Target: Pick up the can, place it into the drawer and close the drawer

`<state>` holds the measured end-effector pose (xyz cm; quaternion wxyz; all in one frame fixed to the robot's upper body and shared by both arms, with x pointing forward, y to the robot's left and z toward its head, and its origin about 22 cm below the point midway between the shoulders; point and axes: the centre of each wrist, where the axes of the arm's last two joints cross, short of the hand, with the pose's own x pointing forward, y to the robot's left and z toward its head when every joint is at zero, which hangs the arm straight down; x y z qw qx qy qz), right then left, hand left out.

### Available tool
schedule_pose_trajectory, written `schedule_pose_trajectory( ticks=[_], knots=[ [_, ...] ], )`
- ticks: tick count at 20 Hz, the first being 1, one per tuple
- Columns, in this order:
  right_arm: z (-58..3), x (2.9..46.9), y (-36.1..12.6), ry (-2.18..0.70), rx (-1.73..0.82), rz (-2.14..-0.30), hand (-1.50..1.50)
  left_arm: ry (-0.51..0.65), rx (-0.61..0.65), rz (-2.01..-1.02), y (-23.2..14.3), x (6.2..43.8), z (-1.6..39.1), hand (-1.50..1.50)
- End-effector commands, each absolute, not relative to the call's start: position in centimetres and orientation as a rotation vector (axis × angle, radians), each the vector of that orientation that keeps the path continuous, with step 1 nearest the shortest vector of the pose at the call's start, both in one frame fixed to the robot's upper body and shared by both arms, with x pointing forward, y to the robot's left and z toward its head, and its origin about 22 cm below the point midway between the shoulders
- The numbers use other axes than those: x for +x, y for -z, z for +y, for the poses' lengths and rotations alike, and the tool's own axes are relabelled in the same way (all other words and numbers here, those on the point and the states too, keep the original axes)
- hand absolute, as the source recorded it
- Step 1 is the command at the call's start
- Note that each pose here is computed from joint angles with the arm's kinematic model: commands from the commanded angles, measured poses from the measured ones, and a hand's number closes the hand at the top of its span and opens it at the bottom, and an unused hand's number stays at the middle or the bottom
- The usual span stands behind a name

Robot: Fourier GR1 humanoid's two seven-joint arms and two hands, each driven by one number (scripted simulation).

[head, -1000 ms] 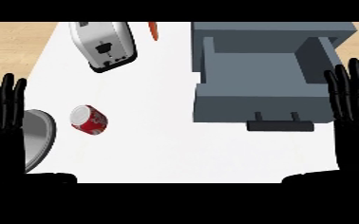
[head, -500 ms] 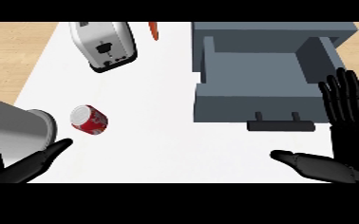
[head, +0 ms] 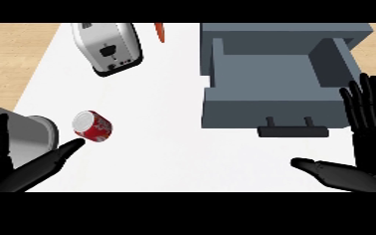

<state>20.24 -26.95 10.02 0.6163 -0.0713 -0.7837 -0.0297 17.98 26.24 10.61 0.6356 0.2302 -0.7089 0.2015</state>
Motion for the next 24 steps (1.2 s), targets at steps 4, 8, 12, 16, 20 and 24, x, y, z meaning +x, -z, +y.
schedule_pose_trajectory(
  ticks=[4,8,12,16,20,24],
  knots=[
    [-28.2,20.1,-10.2,0.06,-0.181,-1.809,-1.5,-0.472,0.516,-1.564,-9.1,19.6,25.9,-1.5],
    [-28.3,19.4,-11.9,0.08,-0.18,-1.826,-1.5,-0.478,0.518,-1.522,-4.7,20.1,26.4,-1.5],
    [-28.4,17.8,-10.6,0.075,-0.178,-1.827,-1.5,-0.438,0.547,-1.504,-1.7,21.2,23.4,-1.5],
    [-28.9,19.5,-10.2,0.077,-0.181,-1.832,-1.5,-0.456,0.534,-1.483,-0.8,20.4,25.8,-1.5],
    [-28.9,17.7,-11.6,0.056,-0.195,-1.826,-1.5,-0.487,0.569,-1.471,0.0,22.6,25.4,-1.5],
    [-28.2,16.6,-11.7,0.072,-0.184,-1.842,-1.5,-0.506,0.597,-1.441,4.6,20.7,25.7,-1.5]
  ],
)
